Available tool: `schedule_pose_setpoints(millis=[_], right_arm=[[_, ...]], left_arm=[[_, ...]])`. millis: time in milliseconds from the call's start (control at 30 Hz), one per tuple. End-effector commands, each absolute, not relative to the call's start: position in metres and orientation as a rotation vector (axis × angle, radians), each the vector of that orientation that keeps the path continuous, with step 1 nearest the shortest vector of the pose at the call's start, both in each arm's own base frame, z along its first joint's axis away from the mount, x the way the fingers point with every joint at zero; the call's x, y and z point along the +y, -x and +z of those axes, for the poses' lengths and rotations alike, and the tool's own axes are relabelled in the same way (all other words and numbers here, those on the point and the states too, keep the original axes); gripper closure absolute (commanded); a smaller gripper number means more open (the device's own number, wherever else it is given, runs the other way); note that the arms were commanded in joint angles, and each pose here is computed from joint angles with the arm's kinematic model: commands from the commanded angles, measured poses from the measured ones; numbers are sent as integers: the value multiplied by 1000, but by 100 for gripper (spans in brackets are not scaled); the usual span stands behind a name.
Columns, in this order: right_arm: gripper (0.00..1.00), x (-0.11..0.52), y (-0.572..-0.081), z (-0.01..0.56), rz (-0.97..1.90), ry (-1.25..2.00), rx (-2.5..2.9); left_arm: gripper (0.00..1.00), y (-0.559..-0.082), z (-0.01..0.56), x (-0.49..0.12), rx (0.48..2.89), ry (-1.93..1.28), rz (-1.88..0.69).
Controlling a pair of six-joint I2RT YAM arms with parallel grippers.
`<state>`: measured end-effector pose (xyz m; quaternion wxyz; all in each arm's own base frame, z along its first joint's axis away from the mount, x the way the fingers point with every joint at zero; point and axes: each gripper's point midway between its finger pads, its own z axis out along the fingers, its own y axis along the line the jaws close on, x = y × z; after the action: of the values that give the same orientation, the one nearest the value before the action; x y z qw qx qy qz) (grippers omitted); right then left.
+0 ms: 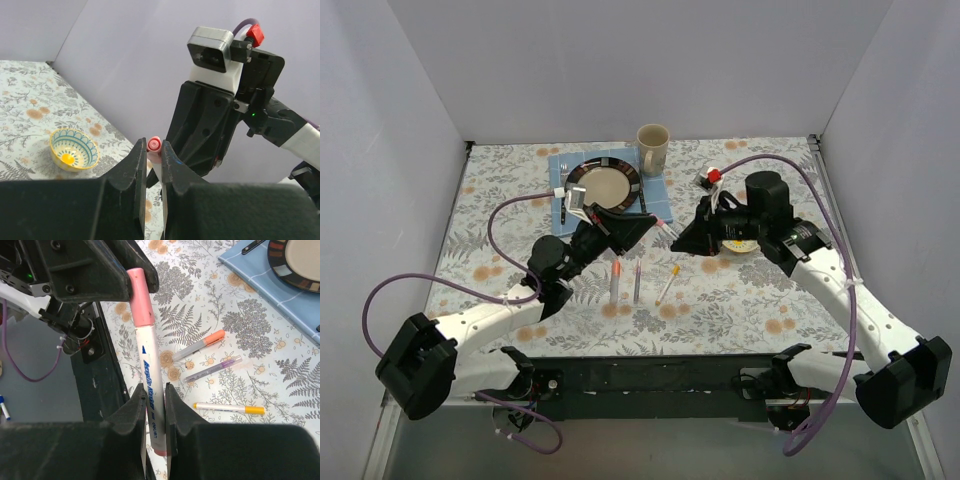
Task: Insert the pens into the pen caps
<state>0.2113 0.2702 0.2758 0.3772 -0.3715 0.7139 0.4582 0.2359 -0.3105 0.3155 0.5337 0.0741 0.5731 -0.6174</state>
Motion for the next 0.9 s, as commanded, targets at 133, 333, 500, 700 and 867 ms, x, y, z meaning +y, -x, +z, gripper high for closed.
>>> schedule_pose_setpoints(millis=[133,333,500,700,867], right_arm=[[99,252,-268,517,910,748,884],[99,264,-269,494,946,753,917],[99,273,-266,484,853,888,901],[99,300,-263,447,705,1001,944],[99,307,-258,437,686,989,957]], left_arm=[[100,-90,185,-332,1935,-730,-1867],[100,-92,216,-343,1787,-778,-1962],[100,-95,218,-344,1854,-734,-1972],[100,-114,227,-347,1934,-721,-1828],[100,-129,240,-345,1947,-688,-1750]])
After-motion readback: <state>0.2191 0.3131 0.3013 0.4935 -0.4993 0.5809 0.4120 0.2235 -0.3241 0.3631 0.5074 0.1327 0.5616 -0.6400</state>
